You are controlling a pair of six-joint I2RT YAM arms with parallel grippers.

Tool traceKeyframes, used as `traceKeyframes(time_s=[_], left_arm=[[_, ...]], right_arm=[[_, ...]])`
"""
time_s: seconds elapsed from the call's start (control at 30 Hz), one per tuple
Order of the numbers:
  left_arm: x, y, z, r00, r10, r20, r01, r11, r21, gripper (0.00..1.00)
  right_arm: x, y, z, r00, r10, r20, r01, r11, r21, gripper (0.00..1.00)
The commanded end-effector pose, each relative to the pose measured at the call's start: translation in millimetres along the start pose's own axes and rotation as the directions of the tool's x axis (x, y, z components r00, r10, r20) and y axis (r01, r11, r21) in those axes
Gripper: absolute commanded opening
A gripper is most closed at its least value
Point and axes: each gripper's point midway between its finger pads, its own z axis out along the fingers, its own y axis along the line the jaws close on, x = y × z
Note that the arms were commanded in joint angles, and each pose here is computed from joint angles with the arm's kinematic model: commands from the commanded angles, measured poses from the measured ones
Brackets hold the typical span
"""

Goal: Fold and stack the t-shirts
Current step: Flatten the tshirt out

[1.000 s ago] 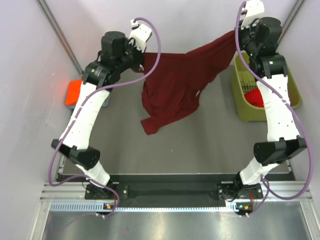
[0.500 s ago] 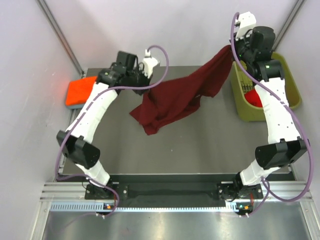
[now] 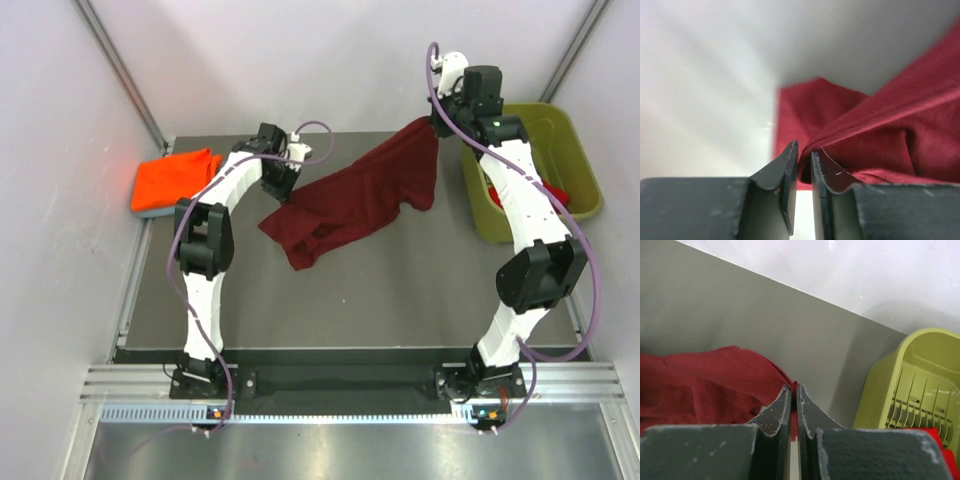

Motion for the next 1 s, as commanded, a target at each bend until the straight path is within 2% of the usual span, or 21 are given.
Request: traceKeyframes(time_s=[0.0,0.07,0.17,0.33,0.5,0.6,0.77,0.83,0.97], left_arm=[[-45.4,34.7,-29.0,0.993,-0.003,0.115,0.023,0.984,-0.175,0.24],[-62.0,33.0,-55.8,0.984,-0.039,0.173,0.071,0.981,-0.183,0.29],[-71.0,2.0,-93.2,0.971,-0.064,0.232,0.090,0.990,-0.105,0.36],[-65.3,-63.3,-117.5,0.982,0.046,0.182,-0.027,0.994,-0.104,0.39],[-38.3,-113.8,-101.0,0.984,0.156,0.084,-0.150,0.986,-0.074,0.40],[-27.9,-128.3,-92.3,0.981,0.188,0.048,-0.185,0.981,-0.065,0.41],[-13.1,-132.5,-75.8,0.983,0.181,-0.013,-0.181,0.981,-0.063,0.41],[-8.3,-123.3,-63.5,0.984,0.170,-0.059,-0.175,0.979,-0.104,0.41],[-14.6,-117.9,-47.5,0.985,0.153,-0.076,-0.162,0.978,-0.133,0.42]], right_arm=[[-29.3,-4.2,-13.3,0.996,-0.018,0.089,0.015,0.999,0.031,0.00],[-26.0,-4.9,-13.1,0.996,-0.023,0.081,0.020,0.999,0.036,0.00],[-18.3,-6.7,-11.7,0.998,-0.027,0.061,0.024,0.999,0.049,0.00],[-14.6,-5.5,-7.6,0.998,-0.025,0.053,0.022,0.999,0.042,0.00],[-18.4,-1.3,-1.7,0.998,-0.004,0.062,0.003,1.000,0.019,0.00],[-21.7,-0.7,0.1,0.998,0.005,0.068,-0.006,1.000,0.011,0.00],[-24.4,1.1,-3.1,0.997,0.007,0.075,-0.007,1.000,0.004,0.00],[-22.4,1.2,-4.3,0.997,0.009,0.073,-0.010,1.000,0.003,0.00],[-21.3,1.5,-6.0,0.997,0.008,0.071,-0.008,1.000,0.003,0.00]])
